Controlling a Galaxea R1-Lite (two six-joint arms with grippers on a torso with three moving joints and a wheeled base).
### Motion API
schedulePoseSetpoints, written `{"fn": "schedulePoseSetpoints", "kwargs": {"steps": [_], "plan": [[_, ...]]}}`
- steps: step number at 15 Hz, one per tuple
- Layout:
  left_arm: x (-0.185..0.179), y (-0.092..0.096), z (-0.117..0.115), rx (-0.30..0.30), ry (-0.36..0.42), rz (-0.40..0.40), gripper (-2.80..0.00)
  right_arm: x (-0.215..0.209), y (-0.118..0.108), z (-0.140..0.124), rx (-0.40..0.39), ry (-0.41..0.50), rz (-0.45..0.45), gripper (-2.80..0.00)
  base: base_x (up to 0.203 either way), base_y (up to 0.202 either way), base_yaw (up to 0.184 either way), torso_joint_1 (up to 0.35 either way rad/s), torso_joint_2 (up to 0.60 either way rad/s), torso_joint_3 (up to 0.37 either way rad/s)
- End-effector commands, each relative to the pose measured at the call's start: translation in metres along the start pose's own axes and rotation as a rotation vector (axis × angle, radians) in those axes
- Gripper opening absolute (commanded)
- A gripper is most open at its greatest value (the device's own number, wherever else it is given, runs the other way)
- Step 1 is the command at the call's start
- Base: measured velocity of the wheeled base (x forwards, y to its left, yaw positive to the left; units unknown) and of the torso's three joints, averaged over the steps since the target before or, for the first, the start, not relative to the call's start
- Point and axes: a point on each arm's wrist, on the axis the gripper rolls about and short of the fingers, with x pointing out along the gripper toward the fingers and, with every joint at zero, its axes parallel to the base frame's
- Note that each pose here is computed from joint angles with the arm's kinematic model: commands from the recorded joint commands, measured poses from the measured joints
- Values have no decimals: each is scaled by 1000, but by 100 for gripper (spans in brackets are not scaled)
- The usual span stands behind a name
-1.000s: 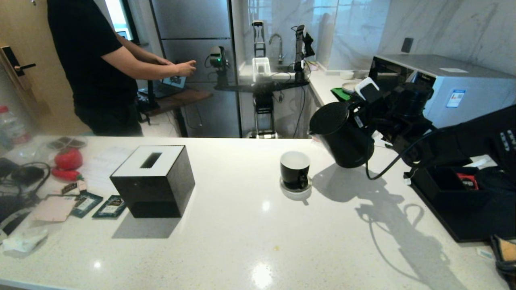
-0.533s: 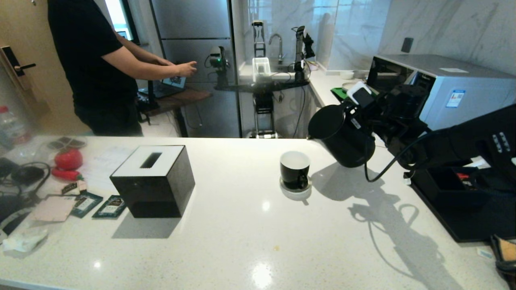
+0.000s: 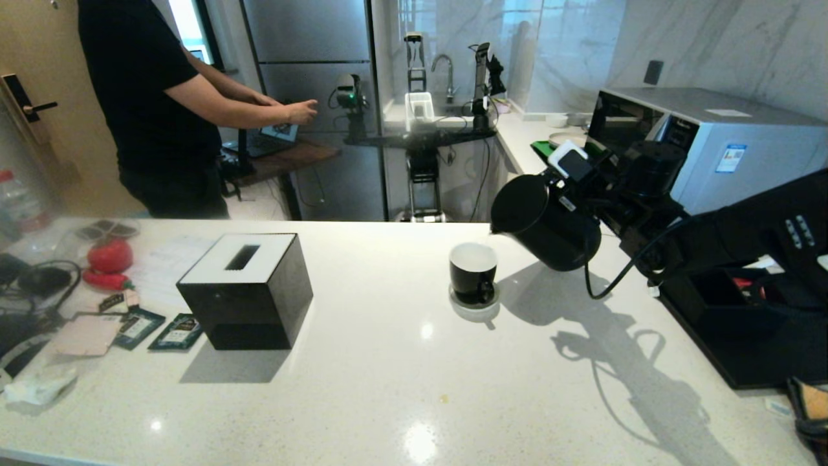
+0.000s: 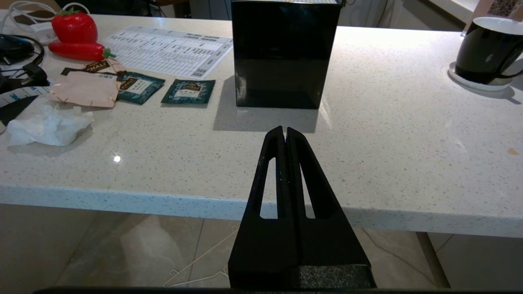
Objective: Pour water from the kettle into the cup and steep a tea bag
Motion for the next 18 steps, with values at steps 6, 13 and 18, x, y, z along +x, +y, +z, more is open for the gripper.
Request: {"fn": "schedulePoseSetpoints", "kwargs": {"steps": [6, 13, 18], "plan": [[0, 0, 0, -1, 0, 1, -280, -3, 4, 3, -45, -30, -4, -280, 0, 0, 0, 0, 0, 0], [0, 0, 0, -1, 0, 1, -280, -3, 8, 8, -97, -46, -5, -280, 0, 0, 0, 0, 0, 0], [0, 0, 0, -1, 1, 1, -280, -3, 9, 11, -119, -53, -7, -280, 0, 0, 0, 0, 0, 0]]}}
